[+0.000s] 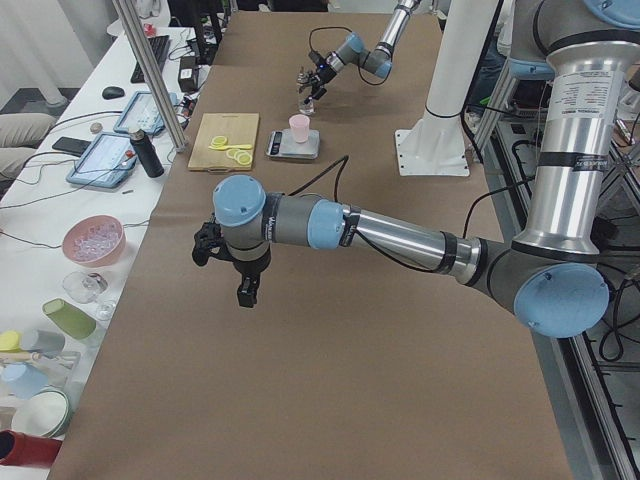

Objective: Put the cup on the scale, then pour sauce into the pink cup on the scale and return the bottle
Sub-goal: 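Lower the dispenser with the right gripper onto the table beside the scale, then open the right gripper to release the dispenser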

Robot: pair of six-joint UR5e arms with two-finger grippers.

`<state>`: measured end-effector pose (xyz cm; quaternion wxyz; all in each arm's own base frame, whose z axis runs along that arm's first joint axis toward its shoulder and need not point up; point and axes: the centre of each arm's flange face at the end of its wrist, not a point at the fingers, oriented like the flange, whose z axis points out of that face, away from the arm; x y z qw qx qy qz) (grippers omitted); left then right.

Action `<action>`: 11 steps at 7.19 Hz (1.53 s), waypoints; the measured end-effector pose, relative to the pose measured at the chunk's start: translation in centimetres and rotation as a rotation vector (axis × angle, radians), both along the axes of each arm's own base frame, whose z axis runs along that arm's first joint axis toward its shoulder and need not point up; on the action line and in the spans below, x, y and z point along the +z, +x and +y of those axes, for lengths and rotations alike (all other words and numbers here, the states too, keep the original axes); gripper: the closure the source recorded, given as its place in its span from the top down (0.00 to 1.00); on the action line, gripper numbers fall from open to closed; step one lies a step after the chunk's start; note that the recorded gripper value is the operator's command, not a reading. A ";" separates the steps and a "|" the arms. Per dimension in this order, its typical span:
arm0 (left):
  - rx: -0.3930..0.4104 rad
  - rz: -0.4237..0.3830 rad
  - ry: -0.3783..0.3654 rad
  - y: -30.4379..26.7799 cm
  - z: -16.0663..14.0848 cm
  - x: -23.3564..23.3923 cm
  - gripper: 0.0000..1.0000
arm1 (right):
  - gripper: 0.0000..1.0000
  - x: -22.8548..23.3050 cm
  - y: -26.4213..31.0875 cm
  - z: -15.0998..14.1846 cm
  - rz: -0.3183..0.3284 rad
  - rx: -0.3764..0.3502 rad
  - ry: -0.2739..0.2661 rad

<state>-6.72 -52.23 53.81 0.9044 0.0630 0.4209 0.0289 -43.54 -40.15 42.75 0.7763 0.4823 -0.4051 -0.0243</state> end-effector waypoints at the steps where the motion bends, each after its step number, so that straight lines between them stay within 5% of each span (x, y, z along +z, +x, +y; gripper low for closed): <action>1: -0.001 0.000 0.001 0.0 0.0 0.0 0.99 | 0.99 0.1 0.1 0.0 0.000 0.001 0.000; 11: -0.014 0.000 -0.013 -0.8 -0.1 -0.5 0.99 | 0.99 2.5 0.8 3.3 -0.001 0.010 -0.044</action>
